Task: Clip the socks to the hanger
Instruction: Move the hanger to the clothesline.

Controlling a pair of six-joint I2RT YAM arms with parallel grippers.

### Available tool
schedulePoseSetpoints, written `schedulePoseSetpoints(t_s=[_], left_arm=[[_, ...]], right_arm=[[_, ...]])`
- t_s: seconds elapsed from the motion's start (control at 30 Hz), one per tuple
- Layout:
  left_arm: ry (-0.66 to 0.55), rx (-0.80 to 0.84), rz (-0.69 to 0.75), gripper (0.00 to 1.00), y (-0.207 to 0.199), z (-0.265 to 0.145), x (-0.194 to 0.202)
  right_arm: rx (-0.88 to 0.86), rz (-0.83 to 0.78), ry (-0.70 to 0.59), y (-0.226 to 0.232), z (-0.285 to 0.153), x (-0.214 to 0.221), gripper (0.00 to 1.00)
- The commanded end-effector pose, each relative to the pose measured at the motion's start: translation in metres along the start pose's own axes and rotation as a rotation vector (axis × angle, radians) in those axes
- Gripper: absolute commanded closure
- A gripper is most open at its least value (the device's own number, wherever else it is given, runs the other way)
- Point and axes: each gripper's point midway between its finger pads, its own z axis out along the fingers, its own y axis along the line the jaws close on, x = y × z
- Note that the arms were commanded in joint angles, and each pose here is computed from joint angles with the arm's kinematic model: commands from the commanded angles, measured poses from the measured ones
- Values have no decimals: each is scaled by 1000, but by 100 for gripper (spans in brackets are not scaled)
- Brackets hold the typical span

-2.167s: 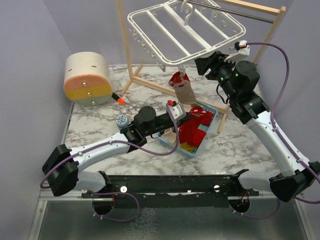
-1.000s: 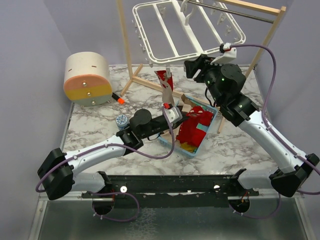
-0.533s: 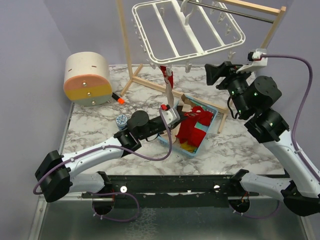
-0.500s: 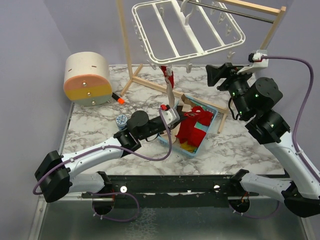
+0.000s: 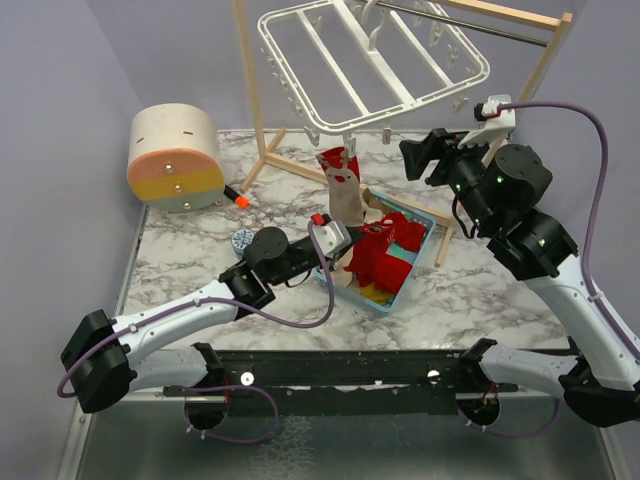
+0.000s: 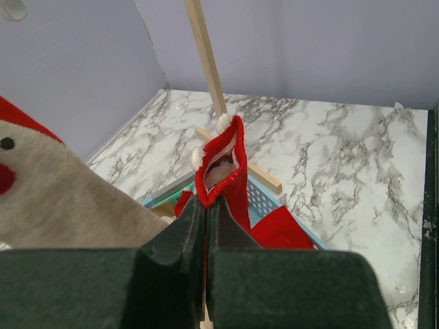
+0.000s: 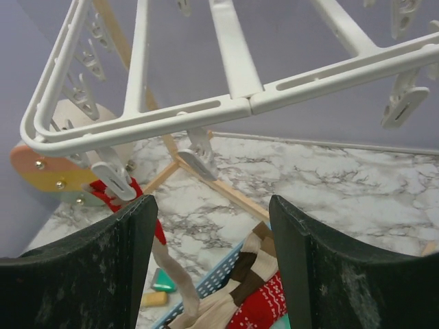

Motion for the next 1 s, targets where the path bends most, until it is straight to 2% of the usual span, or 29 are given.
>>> schedulePoseSetpoints(t_s=[0.0, 0.2, 0.4, 0.63, 0.83, 0.97], left_arm=[[-31, -53, 24, 100, 9, -7, -9], [-28, -63, 33, 100, 11, -9, -8], [-23, -62, 33, 100, 11, -5, -6], [-33, -69, 24, 100, 15, 8, -14], [-42, -75, 32, 100, 19, 13, -19], [-34, -74, 26, 100, 17, 12, -16]], right_arm=[[-24, 27, 108, 12, 8, 20, 29], [17, 50, 126, 10, 18, 36, 28], [70, 63, 55, 6, 26, 33, 29], [113, 76, -8, 0, 36, 31, 39], [39, 97, 17, 16, 43, 38, 51], [-27, 122, 39, 32, 48, 42, 54]])
